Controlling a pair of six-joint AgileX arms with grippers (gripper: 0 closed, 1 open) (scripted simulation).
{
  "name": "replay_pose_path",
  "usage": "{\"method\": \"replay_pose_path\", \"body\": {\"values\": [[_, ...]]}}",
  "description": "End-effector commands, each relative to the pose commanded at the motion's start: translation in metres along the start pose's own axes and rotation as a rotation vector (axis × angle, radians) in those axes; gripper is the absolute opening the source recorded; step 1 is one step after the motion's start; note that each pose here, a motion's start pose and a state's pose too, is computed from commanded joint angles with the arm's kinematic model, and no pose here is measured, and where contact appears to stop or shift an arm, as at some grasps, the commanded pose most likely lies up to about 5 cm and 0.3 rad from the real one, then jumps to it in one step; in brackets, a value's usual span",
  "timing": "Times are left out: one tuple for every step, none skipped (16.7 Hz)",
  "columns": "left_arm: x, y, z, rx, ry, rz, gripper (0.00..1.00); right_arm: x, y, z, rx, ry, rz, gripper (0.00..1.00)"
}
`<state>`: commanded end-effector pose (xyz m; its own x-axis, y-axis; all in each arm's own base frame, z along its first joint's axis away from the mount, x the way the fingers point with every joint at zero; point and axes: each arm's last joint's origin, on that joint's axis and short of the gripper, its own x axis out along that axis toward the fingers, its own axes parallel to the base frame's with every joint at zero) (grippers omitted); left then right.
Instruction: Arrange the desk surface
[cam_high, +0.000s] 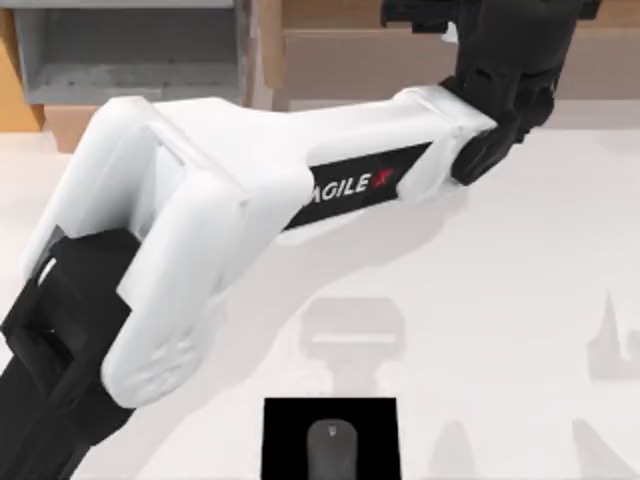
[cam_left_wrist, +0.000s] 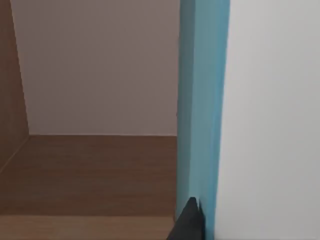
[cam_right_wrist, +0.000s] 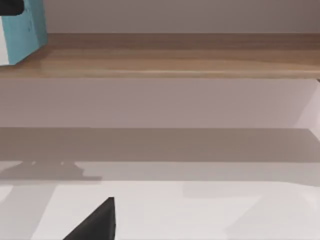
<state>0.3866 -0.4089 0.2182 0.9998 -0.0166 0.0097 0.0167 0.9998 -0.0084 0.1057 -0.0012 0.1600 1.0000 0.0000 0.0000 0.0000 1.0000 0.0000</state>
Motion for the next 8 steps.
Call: {"method": "replay_pose_path", "body": {"values": [[-0.001,0.001,0.001,0.004,0.0,-0.009,0.0,0.0,0.0,0.0,0.0,0.0,0.0,1.0],[-0.003,0.002,0.003,0.014,0.001,-0.026,0.0,0.0,0.0,0.0,0.0,0.0,0.0,1.0],[-0.007,0.003,0.005,0.03,0.004,-0.054,0.0,0.0,0.0,0.0,0.0,0.0,0.0,1.0],[-0.013,0.004,0.007,0.05,0.008,-0.092,0.0,0.0,0.0,0.0,0.0,0.0,0.0,1.0],[-0.02,0.006,0.009,0.075,0.013,-0.14,0.0,0.0,0.0,0.0,0.0,0.0,0.0,1.0],[-0.028,0.009,0.011,0.103,0.016,-0.193,0.0,0.0,0.0,0.0,0.0,0.0,0.0,1.0],[-0.038,0.013,0.014,0.131,0.017,-0.251,0.0,0.0,0.0,0.0,0.0,0.0,0.0,1.0],[-0.047,0.018,0.016,0.161,0.016,-0.311,0.0,0.0,0.0,0.0,0.0,0.0,0.0,1.0]]}}
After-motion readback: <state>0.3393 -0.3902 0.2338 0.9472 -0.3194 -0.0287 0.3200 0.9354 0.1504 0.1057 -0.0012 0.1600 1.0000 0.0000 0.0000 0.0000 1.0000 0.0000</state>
